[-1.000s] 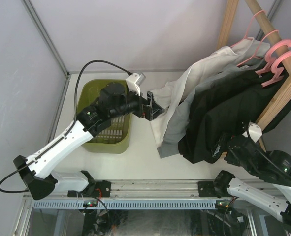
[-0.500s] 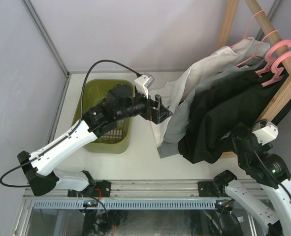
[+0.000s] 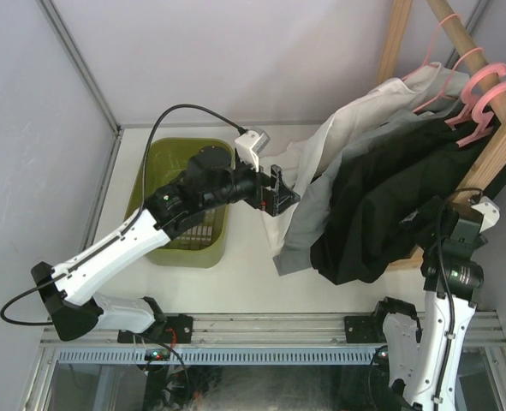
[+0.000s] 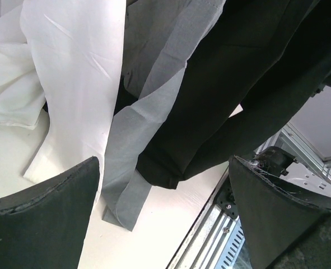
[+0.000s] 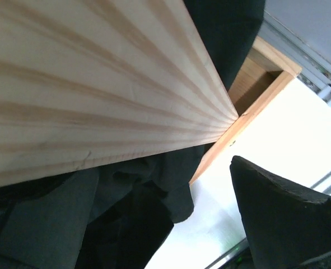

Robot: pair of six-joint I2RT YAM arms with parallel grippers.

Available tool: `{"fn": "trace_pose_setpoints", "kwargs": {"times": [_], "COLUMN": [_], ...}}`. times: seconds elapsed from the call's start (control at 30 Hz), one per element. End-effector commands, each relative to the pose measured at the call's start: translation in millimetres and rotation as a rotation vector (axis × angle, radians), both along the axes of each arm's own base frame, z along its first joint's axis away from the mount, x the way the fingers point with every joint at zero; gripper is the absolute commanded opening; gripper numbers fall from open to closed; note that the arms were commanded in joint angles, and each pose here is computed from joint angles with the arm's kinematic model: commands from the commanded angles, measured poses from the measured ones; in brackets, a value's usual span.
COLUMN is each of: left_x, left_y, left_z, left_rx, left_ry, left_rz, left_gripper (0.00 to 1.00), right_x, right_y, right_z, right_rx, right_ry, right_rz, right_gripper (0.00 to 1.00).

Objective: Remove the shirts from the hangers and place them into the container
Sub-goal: Move the clothesline to the corner of the board.

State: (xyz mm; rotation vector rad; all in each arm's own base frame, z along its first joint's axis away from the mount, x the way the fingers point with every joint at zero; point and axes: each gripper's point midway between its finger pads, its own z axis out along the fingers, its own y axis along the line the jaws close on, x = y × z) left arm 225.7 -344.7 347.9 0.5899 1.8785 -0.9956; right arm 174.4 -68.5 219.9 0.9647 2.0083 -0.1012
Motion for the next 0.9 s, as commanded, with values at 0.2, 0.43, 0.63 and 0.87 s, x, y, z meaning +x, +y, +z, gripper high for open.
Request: {"fn": "trace_pose_setpoints", "kwargs": {"times": [0.2,0.43,0.63,0.87], "left_x": [3.5,2.8,-0.9,-18.8], "left_y": [-12.0,-20.2,-44.0,-84.8], "left_z": [30.7,35.5,73.9,109.7], "left_rx": [-0.05,-0.07,-0.143,-0.216], "left_ry": [-0.063,-0.077,-0.164,-0.268], "left_rz": [-0.024,-0.048,-0.106,-0.221], "left_gripper": [1.0,1.0,0.98,0.95], "right_x": [66.6,55.3,31.4,10.2], "right_y": [2.3,0.3,22.3,38.7], "right_z": [21.3,37.3,42.5,36.5], "right_rx": [-0.034,-0.053,0.001,0.053], "right_ry": [-0.062,-0.122,-0.164,-0.181], "right_rz": [0.219,0.184,0.217,0.227], "right_gripper": [1.0,1.0,1.0,1.0]}}
